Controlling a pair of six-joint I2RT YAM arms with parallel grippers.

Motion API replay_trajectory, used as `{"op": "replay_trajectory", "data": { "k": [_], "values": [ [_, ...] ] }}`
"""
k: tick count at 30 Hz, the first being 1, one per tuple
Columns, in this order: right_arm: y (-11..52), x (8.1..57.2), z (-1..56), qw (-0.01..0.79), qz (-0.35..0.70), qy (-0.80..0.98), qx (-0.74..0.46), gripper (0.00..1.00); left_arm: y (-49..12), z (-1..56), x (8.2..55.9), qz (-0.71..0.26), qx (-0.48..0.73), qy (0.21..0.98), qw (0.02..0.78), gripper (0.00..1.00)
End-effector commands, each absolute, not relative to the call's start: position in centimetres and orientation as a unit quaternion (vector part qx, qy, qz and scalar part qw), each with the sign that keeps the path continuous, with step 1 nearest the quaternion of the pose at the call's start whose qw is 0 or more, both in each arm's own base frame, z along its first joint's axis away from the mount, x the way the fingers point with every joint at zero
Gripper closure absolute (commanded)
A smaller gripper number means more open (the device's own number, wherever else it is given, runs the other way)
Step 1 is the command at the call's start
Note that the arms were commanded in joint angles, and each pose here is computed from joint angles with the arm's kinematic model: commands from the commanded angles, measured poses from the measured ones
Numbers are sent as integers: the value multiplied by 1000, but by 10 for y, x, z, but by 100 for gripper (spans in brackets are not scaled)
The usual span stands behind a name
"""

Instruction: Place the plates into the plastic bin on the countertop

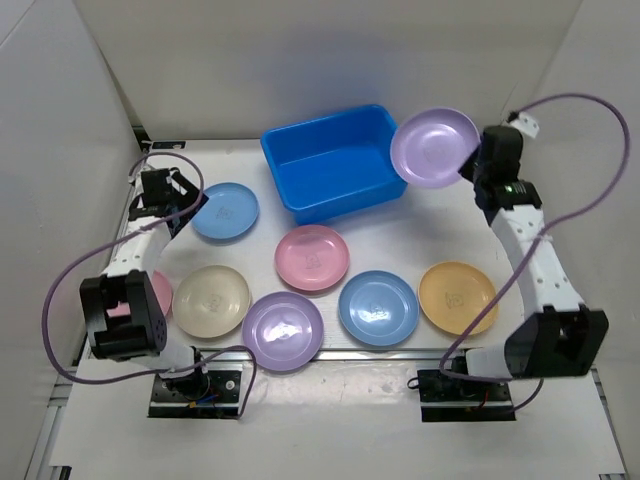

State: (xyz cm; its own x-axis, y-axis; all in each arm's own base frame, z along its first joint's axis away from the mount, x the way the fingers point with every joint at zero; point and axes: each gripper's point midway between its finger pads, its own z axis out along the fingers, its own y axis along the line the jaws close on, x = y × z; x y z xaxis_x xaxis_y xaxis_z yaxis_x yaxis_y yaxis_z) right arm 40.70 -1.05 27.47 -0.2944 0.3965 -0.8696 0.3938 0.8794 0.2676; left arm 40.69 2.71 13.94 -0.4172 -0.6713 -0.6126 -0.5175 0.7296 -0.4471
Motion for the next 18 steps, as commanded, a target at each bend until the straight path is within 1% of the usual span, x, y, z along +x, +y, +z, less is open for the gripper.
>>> {"op": "replay_trajectory", "data": {
  "k": [1,2,3,6,7,8,9,10,11,12,13,15,18],
  "values": [
    [32,458,293,562,44,801,199,100,56,141,418,-67,-382,827,406,1],
    [48,471,315,581,59,791,185,100,64,145,422,-66,-386,824,410,1],
    [58,490,289,561,52,807,177,100,66,136,425,-63,-386,828,402,1],
    [93,524,303,575,73,800,156,100,81,132,432,-41,-378,833,401,1],
    [107,541,275,556,67,815,146,100,84,124,435,-31,-373,839,394,1],
    [124,553,287,571,72,806,137,100,83,119,436,-29,-370,843,389,1],
    [135,562,279,567,66,810,130,100,83,114,437,-27,-367,847,384,1],
    [146,576,248,546,56,828,118,100,84,107,438,-25,-366,851,377,1],
    [154,583,239,540,50,832,113,100,85,104,438,-21,-357,856,374,1],
    [168,590,250,550,50,827,107,100,85,100,438,-19,-355,858,370,1],
    [178,600,221,535,37,838,95,100,86,91,438,-13,-355,863,360,1],
    [188,610,217,540,30,836,91,100,86,87,442,-12,-340,870,357,1],
    [203,611,186,522,20,849,84,100,85,76,446,-17,-334,877,346,5]
  ]
}}
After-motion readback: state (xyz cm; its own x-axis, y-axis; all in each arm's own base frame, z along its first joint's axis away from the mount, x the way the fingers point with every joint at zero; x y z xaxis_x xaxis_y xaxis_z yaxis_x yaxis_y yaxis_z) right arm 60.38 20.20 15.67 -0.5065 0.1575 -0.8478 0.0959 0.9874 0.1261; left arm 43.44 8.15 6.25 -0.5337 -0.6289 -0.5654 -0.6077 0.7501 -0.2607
